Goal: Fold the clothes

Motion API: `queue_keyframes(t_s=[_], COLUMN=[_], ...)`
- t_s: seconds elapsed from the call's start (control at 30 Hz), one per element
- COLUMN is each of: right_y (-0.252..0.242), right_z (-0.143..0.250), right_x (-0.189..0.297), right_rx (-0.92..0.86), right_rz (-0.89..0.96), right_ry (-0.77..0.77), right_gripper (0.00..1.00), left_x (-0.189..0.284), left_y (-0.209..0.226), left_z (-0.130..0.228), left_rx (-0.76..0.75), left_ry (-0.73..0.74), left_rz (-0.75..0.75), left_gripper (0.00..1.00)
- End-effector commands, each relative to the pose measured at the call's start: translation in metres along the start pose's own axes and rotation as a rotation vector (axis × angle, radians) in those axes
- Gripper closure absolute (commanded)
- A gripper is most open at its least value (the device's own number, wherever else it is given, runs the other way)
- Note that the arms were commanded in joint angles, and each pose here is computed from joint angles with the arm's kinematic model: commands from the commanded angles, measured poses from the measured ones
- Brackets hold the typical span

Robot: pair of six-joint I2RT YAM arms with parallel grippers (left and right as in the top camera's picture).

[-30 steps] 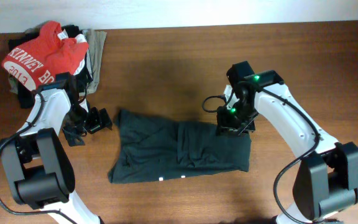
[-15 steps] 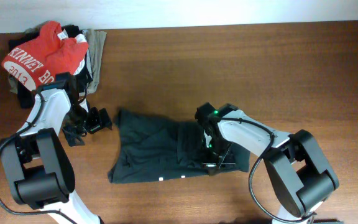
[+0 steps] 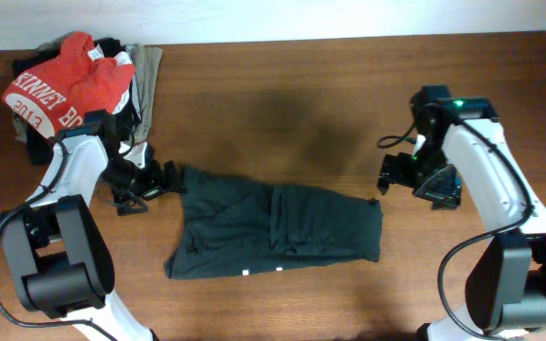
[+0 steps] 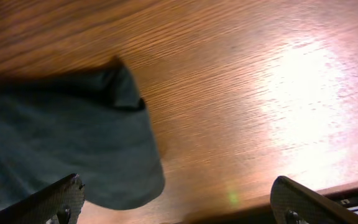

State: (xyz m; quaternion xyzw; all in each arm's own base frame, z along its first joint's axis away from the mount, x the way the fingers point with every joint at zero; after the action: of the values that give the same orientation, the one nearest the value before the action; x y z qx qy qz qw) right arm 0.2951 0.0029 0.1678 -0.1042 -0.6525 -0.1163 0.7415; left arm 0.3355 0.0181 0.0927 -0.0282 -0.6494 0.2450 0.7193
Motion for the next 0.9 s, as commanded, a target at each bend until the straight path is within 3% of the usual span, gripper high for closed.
queue_keyframes(t_s=[0.0, 0.47, 0.63, 0.67, 0.8, 0.87], right_y=[-0.007, -0.006, -0.007, -0.007, -0.007, -0.008], right_z=[-0.002, -0.002, -0.001, -0.001, 0.002, 0.002], right_x=[0.004, 0.004, 0.004, 0.004, 0.004, 0.004], right_rx=[0.043, 0.048, 0.048, 0.048, 0.048, 0.048], right_rz=[0.014, 0.012, 0.015, 0.015, 0.018, 0.019], right_ry=[-0.014, -0.017, -0.009, -0.009, 0.005, 0.006], right_gripper=[0.01, 0.01, 0.01, 0.01, 0.01, 0.01], left_x=[-0.013, -0.075, -0.080, -0.080, -0.056, -0.027], left_y=[-0.009, -0.027, -0.035, -0.034, 0.005, 0.015], left_z=[0.009, 0.056, 0.050, 0.049, 0.027, 0.008], left_rx=[-0.061, -0.132, -0.114, -0.115, 0.060, 0.120], left_ry=[0.067, 0.197, 0.166, 0.161, 0.085, 0.033], left_rz=[0.130, 0.174, 0.167, 0.168, -0.138, -0.192], left_gripper=[0.01, 0.01, 0.94, 0.99, 0.99, 0.99])
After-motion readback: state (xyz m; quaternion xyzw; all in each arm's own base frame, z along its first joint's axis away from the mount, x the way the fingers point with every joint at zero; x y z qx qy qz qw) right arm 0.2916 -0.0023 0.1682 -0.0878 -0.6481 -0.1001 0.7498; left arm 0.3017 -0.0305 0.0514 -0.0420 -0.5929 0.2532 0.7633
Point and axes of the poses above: each gripper's point midway between its finger pads, its own x axis back along the fingers, its own y axis along the line the jaws close on, z = x × y, the point moved 6 cm from there along x, back along the fingers, and after that the axes turned 4 degrees about x, right-handed, at the moved point
